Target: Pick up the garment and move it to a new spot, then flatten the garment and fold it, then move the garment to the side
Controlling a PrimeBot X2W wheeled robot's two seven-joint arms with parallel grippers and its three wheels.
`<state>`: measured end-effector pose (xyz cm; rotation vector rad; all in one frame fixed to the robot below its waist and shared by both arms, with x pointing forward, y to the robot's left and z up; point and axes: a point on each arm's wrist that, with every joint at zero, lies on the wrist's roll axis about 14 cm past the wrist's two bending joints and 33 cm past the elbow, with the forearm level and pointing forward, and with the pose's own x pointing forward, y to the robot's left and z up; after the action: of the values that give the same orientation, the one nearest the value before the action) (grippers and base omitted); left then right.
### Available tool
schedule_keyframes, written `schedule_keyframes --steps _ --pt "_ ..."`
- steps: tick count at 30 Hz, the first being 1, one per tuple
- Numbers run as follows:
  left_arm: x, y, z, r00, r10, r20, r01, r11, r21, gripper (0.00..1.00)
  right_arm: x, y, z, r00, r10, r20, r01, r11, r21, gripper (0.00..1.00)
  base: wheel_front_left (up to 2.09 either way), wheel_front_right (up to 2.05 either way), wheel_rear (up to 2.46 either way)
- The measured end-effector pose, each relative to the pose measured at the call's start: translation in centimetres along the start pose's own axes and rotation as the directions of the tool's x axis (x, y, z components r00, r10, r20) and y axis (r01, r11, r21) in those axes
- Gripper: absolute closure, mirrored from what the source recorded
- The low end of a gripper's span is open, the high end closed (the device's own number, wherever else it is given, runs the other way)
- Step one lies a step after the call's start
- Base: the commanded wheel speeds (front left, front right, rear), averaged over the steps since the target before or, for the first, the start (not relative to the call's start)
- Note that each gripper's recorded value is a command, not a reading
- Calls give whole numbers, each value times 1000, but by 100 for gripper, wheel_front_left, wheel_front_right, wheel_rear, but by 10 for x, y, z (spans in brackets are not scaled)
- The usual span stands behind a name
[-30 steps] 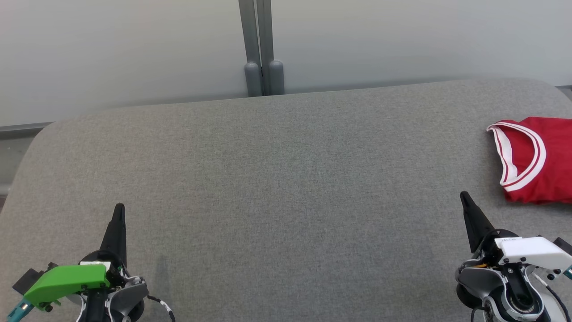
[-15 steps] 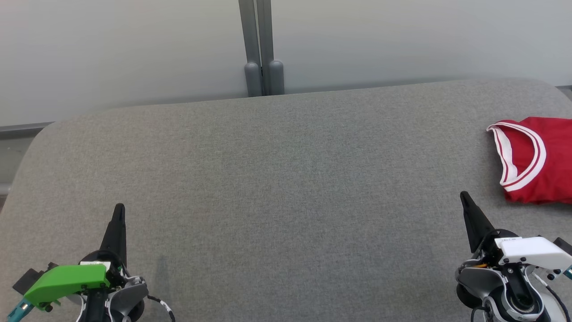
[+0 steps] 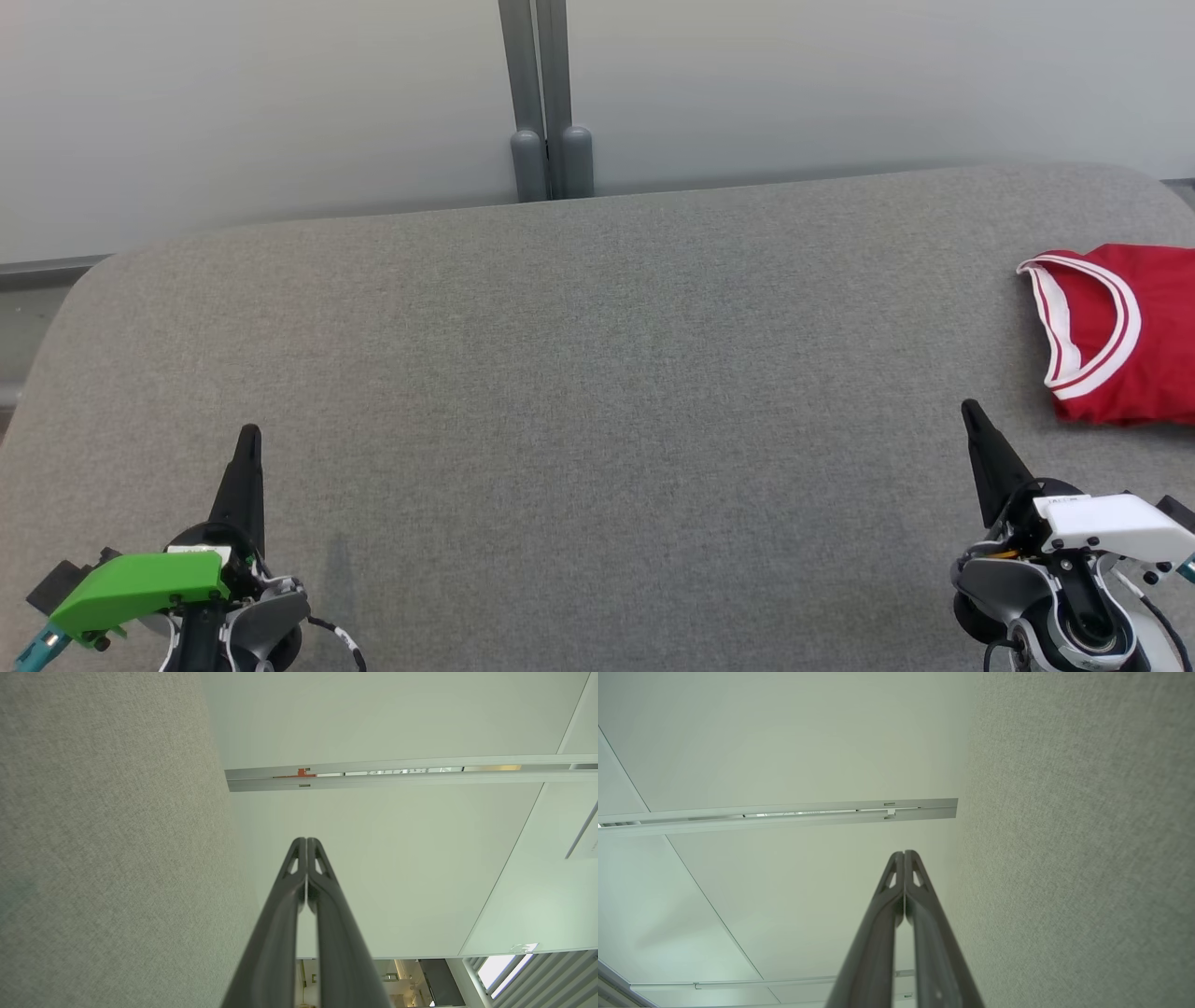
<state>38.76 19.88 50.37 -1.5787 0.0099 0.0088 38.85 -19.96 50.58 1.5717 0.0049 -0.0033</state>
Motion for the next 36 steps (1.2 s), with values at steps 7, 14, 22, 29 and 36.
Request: schedule_keyframes --steps 7,14,22,29,36 --pt "0 0 0 1000 0 0 0 1000 0 100 0 0 0 1000 0 0 0 1000 0 100 0 0 0" --pt "0 0 0 1000 0 0 0 1000 0 100 0 0 0 1000 0 0 0 1000 0 100 0 0 0" --pt "0 0 0 1000 0 0 0 1000 0 100 0 0 0 1000 0 0 0 1000 0 100 0 0 0" --pt "0 0 0 1000 0 0 0 1000 0 100 0 0 0 1000 0 0 0 1000 0 100 0 0 0" --pt "0 0 0 1000 0 0 0 1000 0 100 0 0 0 1000 0 0 0 1000 0 100 0 0 0"
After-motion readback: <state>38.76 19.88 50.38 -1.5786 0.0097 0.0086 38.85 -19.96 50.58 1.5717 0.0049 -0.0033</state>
